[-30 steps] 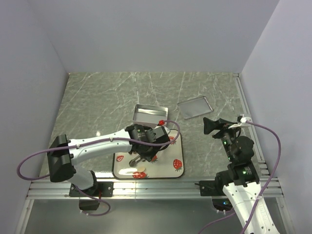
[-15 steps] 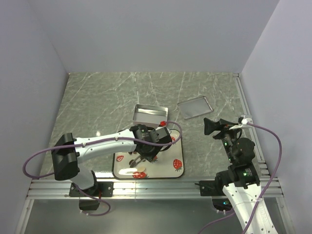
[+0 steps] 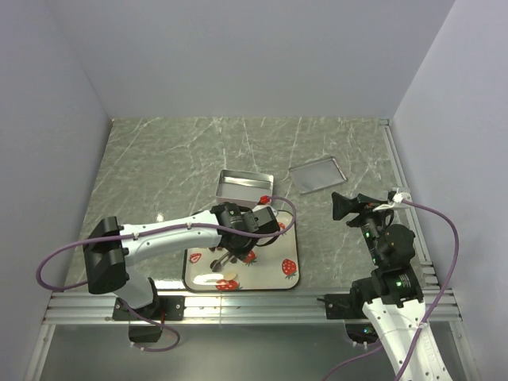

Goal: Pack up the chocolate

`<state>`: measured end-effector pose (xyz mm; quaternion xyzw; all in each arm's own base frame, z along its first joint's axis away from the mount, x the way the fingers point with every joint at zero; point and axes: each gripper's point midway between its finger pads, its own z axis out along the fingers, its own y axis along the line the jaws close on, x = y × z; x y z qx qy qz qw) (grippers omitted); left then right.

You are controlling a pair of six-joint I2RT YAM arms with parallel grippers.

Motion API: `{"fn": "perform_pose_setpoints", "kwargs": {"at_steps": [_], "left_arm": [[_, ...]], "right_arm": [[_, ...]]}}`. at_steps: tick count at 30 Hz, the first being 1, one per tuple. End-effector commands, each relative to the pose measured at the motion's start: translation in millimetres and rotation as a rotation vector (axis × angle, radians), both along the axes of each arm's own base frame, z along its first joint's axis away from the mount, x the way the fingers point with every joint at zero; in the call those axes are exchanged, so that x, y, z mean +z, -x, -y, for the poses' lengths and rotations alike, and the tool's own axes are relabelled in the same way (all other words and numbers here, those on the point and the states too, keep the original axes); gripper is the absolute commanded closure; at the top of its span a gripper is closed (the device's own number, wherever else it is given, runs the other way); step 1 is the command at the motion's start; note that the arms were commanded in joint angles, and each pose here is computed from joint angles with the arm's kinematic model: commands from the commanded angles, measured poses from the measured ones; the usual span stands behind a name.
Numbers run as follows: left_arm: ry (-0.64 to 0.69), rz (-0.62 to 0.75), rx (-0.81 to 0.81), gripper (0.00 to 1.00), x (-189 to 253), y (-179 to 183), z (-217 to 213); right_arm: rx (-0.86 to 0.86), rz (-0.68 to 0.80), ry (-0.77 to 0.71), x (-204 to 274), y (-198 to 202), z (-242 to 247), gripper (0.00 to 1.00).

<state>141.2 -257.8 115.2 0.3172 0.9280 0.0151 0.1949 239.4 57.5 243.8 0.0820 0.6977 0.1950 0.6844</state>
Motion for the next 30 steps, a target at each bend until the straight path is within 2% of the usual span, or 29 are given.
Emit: {"fn": "perform_pose_setpoints", "kwargs": {"at_steps": [1,13,14,17,22,26,30], "left_arm": [[0.085,0.073,0.019,0.7,29,-8,6],[0.169,0.148,0.059,0.71,59,-23,0],[0.221,0.158,0.058,0.71,64,-27,8],[0.264,0.182,0.062,0.71,69,-41,12],[0.405,0.283,0.119,0.71,94,-82,21],[0.446,0.35,0.181,0.71,103,-114,13],[0.449,0.354,0.208,0.71,103,-131,8]], "right_arm": [[-0.001,0.025,0.008,6,1,1,0.06],[-0.007,0.018,0.011,5,-1,2,0.06],[-0.009,0.013,0.012,4,-2,2,0.06],[-0.012,0.007,0.013,3,-2,3,0.06],[-0.015,0.009,0.013,4,-2,3,0.06],[-0.017,0.006,0.015,4,-3,3,0.06],[-0.021,-0.003,0.017,2,-5,4,0.06]]}}
